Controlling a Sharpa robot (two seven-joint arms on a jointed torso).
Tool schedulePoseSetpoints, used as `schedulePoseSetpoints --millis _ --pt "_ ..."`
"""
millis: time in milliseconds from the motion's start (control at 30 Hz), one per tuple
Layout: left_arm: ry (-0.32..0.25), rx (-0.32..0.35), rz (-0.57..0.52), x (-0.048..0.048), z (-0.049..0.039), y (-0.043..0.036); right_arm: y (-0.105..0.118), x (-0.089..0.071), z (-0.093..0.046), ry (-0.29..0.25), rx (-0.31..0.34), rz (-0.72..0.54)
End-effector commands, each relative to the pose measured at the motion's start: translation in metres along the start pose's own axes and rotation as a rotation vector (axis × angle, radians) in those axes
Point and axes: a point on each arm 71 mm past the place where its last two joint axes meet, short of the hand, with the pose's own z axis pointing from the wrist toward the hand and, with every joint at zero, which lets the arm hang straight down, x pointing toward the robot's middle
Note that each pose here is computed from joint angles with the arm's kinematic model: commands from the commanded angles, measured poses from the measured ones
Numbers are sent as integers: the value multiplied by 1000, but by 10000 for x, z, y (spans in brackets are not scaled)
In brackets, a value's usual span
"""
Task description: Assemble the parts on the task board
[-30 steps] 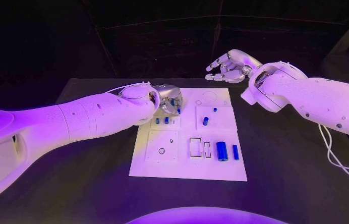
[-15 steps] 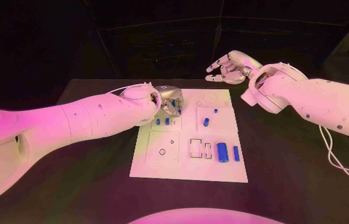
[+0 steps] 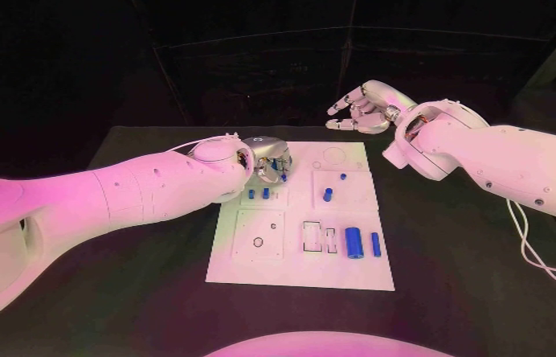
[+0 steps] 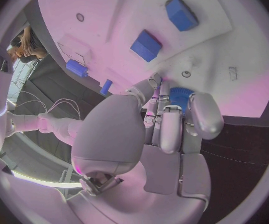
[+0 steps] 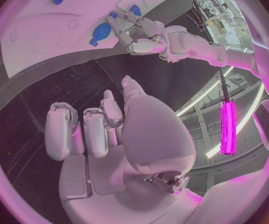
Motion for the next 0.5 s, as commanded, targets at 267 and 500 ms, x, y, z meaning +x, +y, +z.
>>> schedulePoseSetpoints --millis 267,500 --pt "-64 14 -64 -71 -103 33 12 -9 3 1 -9 1" --pt "-101 6 -90 -205 -204 95 0 -15 2 1 -7 0"
